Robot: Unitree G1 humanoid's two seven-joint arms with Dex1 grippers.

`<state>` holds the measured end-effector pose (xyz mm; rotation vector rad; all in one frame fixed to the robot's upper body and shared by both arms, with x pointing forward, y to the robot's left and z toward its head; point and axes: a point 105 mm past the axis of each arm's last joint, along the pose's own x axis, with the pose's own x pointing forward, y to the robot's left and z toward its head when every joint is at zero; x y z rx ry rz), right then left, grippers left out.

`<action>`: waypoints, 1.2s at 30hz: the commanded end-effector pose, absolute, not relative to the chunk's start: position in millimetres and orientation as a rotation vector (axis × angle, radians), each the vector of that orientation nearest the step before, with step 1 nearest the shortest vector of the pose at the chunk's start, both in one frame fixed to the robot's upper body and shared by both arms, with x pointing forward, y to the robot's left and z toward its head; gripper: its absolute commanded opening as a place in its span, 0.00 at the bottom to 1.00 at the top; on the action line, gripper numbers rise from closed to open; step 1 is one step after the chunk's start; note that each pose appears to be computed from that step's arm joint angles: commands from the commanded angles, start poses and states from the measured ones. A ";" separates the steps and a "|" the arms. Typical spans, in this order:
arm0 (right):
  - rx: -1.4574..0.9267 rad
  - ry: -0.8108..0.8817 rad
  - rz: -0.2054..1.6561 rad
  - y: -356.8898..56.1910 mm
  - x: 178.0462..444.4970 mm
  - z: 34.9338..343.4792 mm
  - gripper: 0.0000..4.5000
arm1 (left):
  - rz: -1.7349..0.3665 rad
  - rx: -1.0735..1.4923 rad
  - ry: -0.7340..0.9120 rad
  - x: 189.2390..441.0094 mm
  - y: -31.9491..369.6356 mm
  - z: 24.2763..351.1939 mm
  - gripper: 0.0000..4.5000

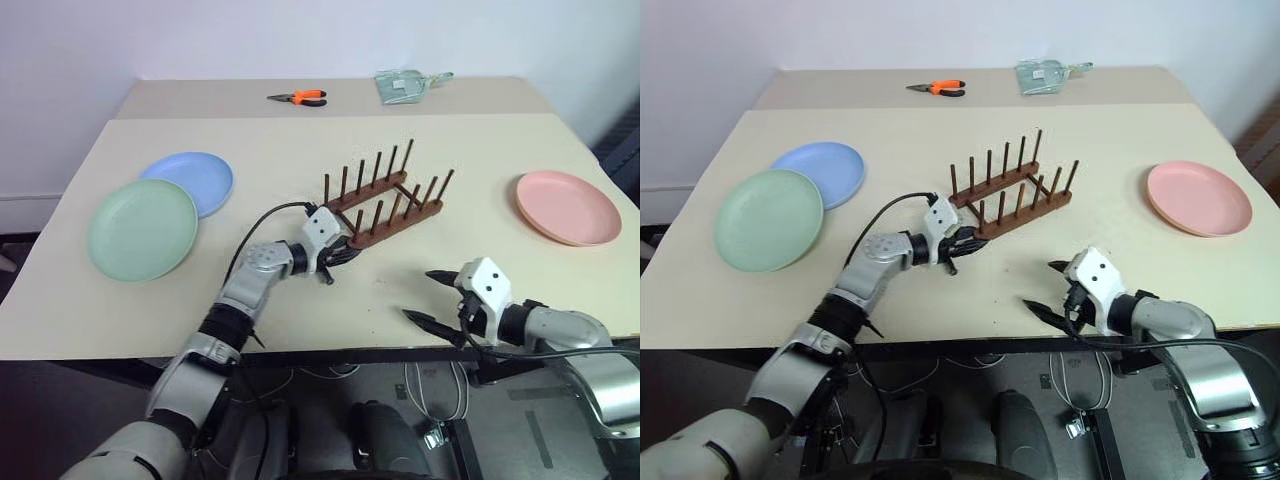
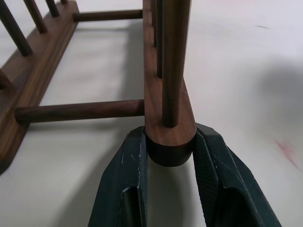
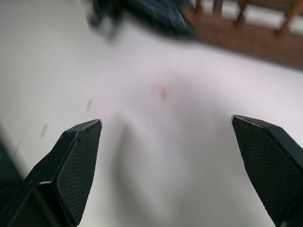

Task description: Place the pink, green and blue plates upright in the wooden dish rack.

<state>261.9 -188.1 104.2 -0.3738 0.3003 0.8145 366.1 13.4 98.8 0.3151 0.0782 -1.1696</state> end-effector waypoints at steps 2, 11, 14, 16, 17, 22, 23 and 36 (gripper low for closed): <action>-0.401 0.220 0.798 -190.0 266.9 122.3 1.00 | -1.343 0.422 0.032 364.8 17.2 112.4 0.17; -0.411 0.195 0.767 -190.6 269.4 120.5 1.00 | -1.343 0.382 0.079 375.3 22.1 106.5 0.61; -0.426 0.201 0.737 -195.3 273.1 119.4 1.00 | -1.304 0.396 0.134 376.6 34.5 98.2 0.93; -0.452 0.221 0.697 -202.8 278.3 117.0 1.00 | -1.265 0.397 0.195 375.4 52.6 91.9 0.93; -0.467 0.233 0.669 -208.0 281.8 115.4 0.94 | -1.258 0.391 0.214 371.1 62.7 90.4 0.95; -0.509 0.290 0.601 -223.7 292.8 108.6 0.48 | -1.284 0.295 0.240 334.2 79.9 98.7 0.51; -0.526 0.303 0.594 -226.1 295.1 106.3 0.36 | -1.309 0.306 0.239 324.8 73.7 98.4 0.40; -0.657 0.351 0.432 -236.3 352.4 88.1 0.01 | -0.873 0.488 0.250 356.6 18.0 71.2 0.17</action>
